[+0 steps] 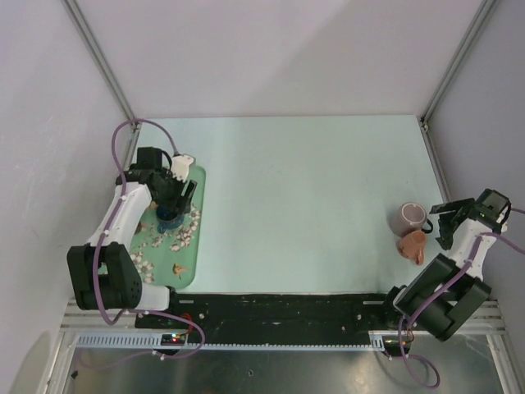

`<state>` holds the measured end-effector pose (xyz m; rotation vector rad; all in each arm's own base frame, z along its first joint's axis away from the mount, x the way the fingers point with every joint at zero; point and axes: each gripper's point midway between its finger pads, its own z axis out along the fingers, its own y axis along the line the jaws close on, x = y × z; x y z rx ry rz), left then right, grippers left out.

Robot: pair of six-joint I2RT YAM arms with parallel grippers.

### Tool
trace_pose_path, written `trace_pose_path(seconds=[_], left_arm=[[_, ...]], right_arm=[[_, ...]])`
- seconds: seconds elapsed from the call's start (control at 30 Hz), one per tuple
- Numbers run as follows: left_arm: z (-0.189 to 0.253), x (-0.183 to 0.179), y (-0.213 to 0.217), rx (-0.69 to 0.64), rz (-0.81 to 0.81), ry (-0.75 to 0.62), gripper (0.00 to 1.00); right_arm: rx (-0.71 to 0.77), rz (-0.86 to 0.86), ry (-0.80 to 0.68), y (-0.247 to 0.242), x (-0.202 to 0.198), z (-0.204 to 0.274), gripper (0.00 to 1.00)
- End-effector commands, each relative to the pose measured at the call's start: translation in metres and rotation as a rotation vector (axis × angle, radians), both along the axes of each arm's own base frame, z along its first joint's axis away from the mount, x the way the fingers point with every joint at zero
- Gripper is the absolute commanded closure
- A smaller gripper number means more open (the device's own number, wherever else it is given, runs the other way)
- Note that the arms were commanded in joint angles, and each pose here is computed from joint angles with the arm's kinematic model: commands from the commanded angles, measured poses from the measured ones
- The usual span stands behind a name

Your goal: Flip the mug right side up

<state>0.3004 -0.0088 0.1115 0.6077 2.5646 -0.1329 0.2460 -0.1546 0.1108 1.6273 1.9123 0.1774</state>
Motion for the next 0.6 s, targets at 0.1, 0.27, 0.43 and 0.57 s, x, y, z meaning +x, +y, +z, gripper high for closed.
trace_pose_path(seconds=[0.1,0.27,0.43,0.57], left_arm=[[0.03,0.003,-0.009,0.005,-0.035,-0.056,0.25],[0.03,0.0,-0.017,0.008,-0.062,-0.057,0.25],[0.032,-0.001,-0.017,0.014,-0.068,-0.063,0.25],[0.03,-0.001,-0.015,0.026,-0.07,-0.06,0.25]], right_arm=[[0.065,-0.023,0.036,-0.005,0.02,-0.032,0.22],[0.087,-0.007,0.046,-0.005,0.039,-0.05,0.27],[0.093,0.063,0.083,0.004,0.057,-0.058,0.28],[0.082,0.126,0.093,0.017,0.074,-0.055,0.28]])
